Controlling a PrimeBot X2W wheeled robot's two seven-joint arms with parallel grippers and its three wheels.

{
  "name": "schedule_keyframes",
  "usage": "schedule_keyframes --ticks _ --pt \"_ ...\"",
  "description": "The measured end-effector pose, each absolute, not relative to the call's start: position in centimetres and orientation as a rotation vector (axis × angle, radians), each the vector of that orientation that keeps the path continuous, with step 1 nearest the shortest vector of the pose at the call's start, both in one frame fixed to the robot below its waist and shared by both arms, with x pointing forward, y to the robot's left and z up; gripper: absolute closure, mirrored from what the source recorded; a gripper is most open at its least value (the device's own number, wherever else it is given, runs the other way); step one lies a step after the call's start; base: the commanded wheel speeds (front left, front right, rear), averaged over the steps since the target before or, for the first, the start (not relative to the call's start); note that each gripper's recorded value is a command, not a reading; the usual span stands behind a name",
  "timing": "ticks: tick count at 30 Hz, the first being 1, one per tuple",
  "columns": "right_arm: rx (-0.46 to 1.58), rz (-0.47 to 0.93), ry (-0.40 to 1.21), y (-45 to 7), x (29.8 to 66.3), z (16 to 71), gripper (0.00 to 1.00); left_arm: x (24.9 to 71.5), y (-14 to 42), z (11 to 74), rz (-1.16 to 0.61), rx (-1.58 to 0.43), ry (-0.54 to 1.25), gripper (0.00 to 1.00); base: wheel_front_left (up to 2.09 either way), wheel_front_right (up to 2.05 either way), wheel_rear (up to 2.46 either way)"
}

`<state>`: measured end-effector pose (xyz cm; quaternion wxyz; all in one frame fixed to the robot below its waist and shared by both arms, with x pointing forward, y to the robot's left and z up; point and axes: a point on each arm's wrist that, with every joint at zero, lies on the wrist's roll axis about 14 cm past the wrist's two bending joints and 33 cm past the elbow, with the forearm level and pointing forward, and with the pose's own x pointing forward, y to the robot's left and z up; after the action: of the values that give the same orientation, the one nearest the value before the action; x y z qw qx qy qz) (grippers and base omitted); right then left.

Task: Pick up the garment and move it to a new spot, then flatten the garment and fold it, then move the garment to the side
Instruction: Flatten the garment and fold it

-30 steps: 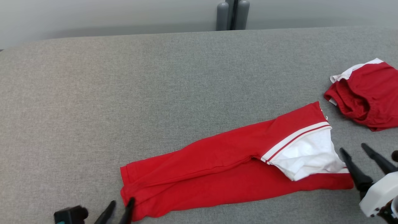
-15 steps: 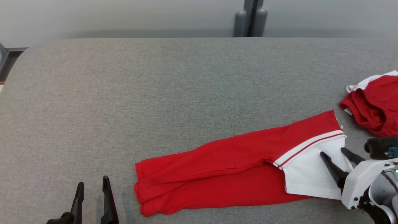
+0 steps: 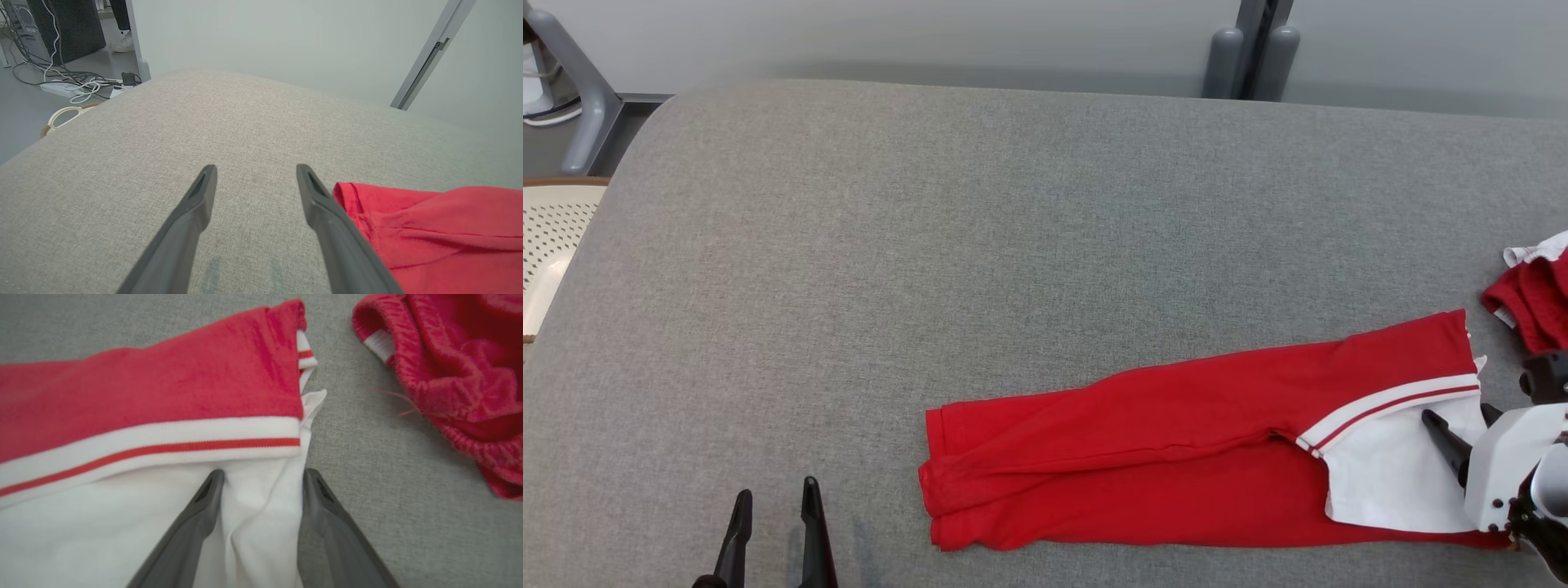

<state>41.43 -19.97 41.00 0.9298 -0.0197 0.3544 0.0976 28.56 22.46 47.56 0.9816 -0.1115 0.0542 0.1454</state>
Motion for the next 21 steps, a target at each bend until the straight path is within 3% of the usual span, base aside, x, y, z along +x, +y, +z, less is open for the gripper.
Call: schedule_keyframes --ticks 8,9,10,15,21 --pt "0.202 0.212 0.81 -17.5 41.4 40.1 0.0 28.3 22.4 47.7 0.296 -0.231 0.107 0.0 0.0 0.0 0.0" --pt "0.229 0.214 0.812 -17.3 41.4 40.2 0.55 28.3 22.3 47.7 0.295 -0.232 0.107 0.0 0.0 0.0 0.0" --pt "0.248 0.22 0.812 -17.1 41.3 40.3 1.0 28.3 22.2 47.7 0.293 -0.233 0.107 0.0 0.0 0.0 0.0" --pt "0.318 0.255 0.753 -16.1 41.7 42.0 1.0 28.3 21.7 48.0 0.271 -0.237 0.096 0.0 0.0 0.0 0.0" --pt "0.332 0.245 0.644 -18.9 42.7 46.3 1.0 27.6 21.4 48.1 0.261 -0.243 0.088 0.0 0.0 0.0 0.0"
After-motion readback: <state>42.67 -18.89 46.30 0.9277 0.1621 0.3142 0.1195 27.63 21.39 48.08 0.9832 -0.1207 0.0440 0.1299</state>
